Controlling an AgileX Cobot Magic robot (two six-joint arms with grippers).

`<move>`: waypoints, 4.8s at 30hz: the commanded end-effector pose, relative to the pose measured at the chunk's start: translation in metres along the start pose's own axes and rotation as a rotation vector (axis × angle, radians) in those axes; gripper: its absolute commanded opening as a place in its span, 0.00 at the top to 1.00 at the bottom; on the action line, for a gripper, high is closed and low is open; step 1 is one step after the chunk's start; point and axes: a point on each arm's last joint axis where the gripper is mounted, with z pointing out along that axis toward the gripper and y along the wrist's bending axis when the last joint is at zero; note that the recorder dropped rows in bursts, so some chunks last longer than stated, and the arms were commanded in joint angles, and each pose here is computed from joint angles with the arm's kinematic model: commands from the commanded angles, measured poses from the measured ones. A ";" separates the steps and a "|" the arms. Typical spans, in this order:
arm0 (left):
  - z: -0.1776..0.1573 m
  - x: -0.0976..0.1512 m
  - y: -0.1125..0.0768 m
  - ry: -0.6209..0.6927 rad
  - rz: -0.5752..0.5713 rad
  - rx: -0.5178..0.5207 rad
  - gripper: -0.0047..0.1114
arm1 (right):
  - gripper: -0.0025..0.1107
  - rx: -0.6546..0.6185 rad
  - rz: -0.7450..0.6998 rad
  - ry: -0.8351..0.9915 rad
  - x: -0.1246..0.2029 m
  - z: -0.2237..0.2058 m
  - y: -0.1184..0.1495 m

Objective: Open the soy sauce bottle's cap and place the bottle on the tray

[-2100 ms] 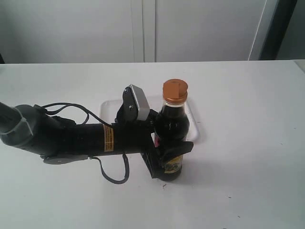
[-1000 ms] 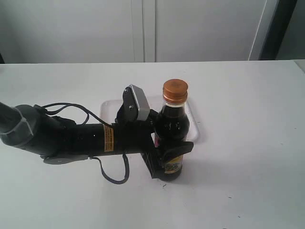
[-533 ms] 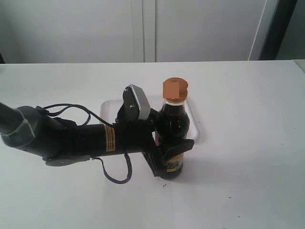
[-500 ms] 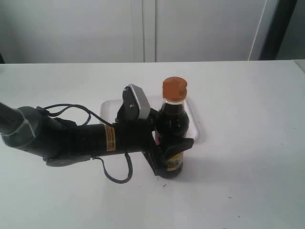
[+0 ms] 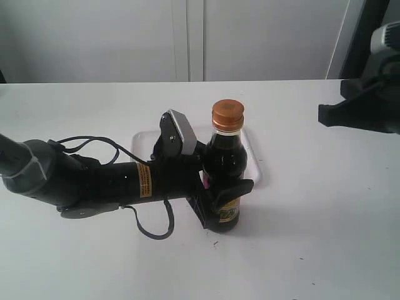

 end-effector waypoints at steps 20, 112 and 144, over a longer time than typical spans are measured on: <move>0.000 -0.006 0.002 -0.035 0.021 -0.034 0.96 | 0.98 -0.120 -0.011 -0.213 0.060 0.026 0.014; -0.001 0.001 0.007 0.049 0.032 -0.078 0.96 | 0.98 -0.108 -0.961 -0.189 0.020 0.029 0.114; -0.001 0.003 0.009 0.072 0.019 -0.105 0.96 | 0.98 -0.104 -0.984 -0.133 0.011 0.026 0.126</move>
